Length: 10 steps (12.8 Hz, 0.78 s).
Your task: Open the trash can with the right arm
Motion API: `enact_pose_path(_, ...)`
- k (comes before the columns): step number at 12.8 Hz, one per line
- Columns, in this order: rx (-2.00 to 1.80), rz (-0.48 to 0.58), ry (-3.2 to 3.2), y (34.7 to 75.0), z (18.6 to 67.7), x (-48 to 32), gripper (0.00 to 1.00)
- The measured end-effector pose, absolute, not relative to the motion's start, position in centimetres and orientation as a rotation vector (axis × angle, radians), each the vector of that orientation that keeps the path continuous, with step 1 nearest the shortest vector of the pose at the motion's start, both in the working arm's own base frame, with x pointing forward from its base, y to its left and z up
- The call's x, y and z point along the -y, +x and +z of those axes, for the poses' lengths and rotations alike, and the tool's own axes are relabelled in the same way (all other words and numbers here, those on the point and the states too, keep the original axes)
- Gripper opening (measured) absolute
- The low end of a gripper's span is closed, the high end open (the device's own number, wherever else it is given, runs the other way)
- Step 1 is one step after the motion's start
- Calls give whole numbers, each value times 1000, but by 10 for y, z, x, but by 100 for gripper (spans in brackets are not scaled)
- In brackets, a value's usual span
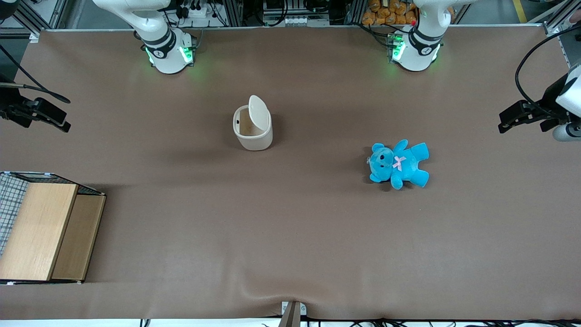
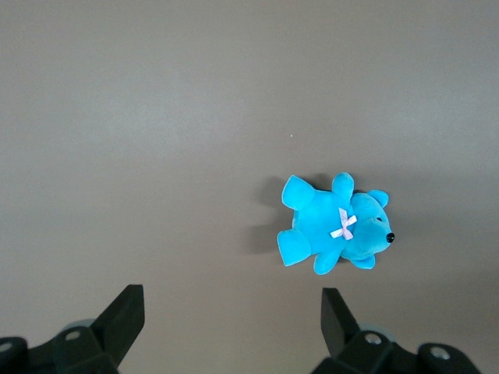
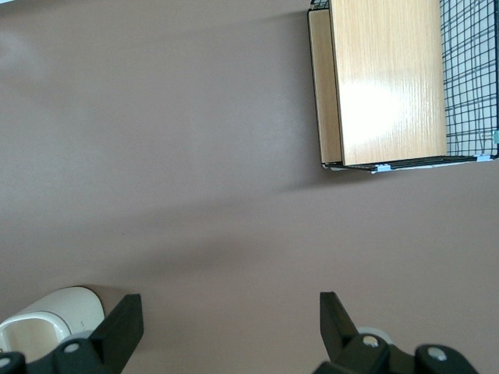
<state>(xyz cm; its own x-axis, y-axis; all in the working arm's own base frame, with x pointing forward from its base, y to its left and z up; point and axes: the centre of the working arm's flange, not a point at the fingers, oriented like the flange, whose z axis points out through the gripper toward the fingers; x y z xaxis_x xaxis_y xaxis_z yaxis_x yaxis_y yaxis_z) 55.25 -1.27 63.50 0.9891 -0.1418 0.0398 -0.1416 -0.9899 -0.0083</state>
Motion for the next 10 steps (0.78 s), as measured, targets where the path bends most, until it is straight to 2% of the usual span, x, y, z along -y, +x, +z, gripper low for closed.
enact_pose_path(10,-188,-57,-3131,554,633,13,100)
